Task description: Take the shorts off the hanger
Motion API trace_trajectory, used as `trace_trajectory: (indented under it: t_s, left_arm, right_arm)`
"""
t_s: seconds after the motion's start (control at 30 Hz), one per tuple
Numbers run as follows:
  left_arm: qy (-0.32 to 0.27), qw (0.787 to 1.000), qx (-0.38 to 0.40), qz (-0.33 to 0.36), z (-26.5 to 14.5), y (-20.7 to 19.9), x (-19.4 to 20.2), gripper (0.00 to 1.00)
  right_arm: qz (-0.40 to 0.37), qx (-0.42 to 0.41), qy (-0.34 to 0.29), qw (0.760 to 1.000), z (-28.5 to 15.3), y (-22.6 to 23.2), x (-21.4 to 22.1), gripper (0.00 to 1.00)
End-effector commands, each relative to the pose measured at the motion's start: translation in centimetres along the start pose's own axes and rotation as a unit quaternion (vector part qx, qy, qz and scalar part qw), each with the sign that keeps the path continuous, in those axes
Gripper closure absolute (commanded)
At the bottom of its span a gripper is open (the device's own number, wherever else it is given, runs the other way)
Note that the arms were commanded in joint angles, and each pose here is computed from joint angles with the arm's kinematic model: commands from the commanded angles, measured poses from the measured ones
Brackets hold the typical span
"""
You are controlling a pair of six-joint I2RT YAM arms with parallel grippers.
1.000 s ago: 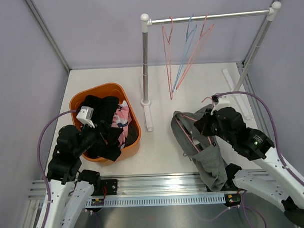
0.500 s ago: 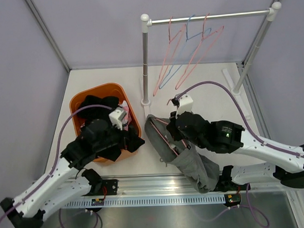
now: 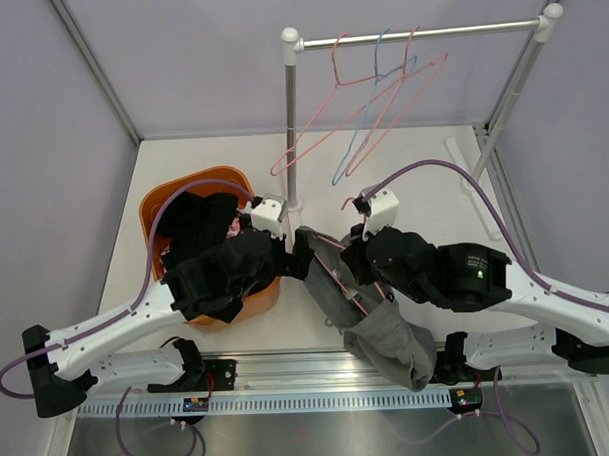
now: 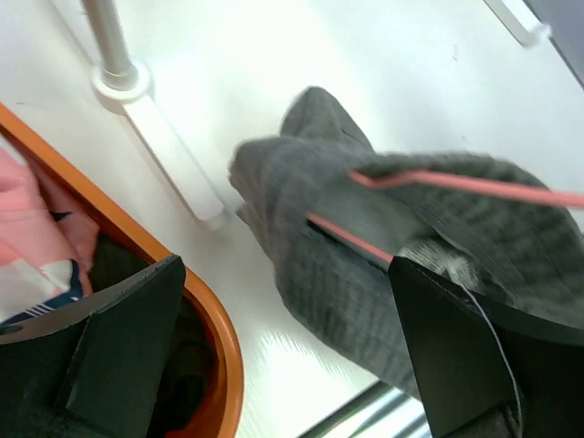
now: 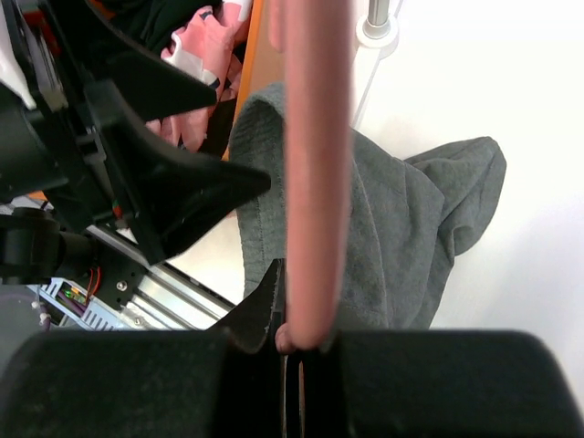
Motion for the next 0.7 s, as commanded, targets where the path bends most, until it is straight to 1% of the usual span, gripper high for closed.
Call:
trace_trajectory:
  t_s: [0.0,0.07,0.1,0.27,0.3,0.37,0.4,0.43,0.5,0.53,0.57,0.63,0.67]
  left_arm:
    - [-0.075,0.996,-0.036,-0.022,0.1,-0.1,-3.8,0.01]
    - [-0.076,0.996,-0.038,-0.017,0.7,-0.3,-3.8,0.01]
    - [-0.076,0.996,-0.038,-0.017,0.8,-0.4,-3.9,0.03]
    - [-0.059,0.997,-0.044,-0.012,1.9,-0.8,-3.5,0.47]
    - [-0.059,0.997,-0.042,-0.013,2.0,-1.0,-3.6,0.62]
    - [-0.056,0.997,-0.043,-0.011,2.3,-1.2,-3.7,0.74]
    - [-0.059,0.997,-0.047,-0.013,2.2,-1.1,-3.9,0.87]
    - [-0.065,0.996,-0.056,-0.016,2.2,-0.9,-4.1,0.91]
    - [-0.071,0.995,-0.073,-0.019,2.1,-0.6,-4.6,0.97]
    - [-0.084,0.991,-0.103,-0.023,2.0,0.1,-5.1,1.0]
    - [-0.089,0.989,-0.118,-0.024,1.7,0.3,-5.9,1.0]
    - [-0.089,0.982,-0.166,-0.018,2.7,1.3,-6.4,1.0]
    - [-0.074,0.98,-0.184,-0.01,3.0,1.8,-6.3,1.0]
  right_arm:
    - [0.029,-0.01,-0.045,0.999,-2.2,-0.2,-2.6,1.0]
    - [0.03,-0.016,-0.049,0.998,-2.6,-0.2,-2.6,1.0]
    - [0.031,-0.016,-0.052,0.998,-2.8,-0.4,-2.7,1.0]
    - [0.032,-0.009,-0.057,0.998,-3.1,-1.0,-2.6,1.0]
    - [0.03,-0.01,-0.058,0.998,-3.1,-1.0,-2.5,1.0]
    - [0.03,-0.01,-0.058,0.998,-3.0,-1.0,-2.5,1.0]
    - [0.029,-0.008,-0.058,0.998,-3.0,-1.1,-2.4,1.0]
    - [0.029,-0.009,-0.057,0.998,-3.1,-1.2,-2.3,1.0]
    - [0.026,-0.018,-0.052,0.998,-3.1,-1.0,-2.1,1.0]
    - [0.023,-0.024,-0.049,0.998,-3.2,-0.9,-2.0,1.0]
    - [0.016,-0.032,-0.048,0.998,-3.2,-0.7,-2.0,1.0]
    - [0.009,-0.056,-0.046,0.997,-3.3,0.1,-1.8,1.0]
    - [0.001,-0.062,-0.046,0.997,-3.2,0.3,-1.8,1.0]
Point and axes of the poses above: each gripper's point midway between its finger pads, its own z axis out along the fingers, its own y axis along the line the jaws close on, x = y × z, the point moved 4 cm from there along -z, back along the fingers, and after that the axes turned 3 degrees about -z, right-handed, at the moved point
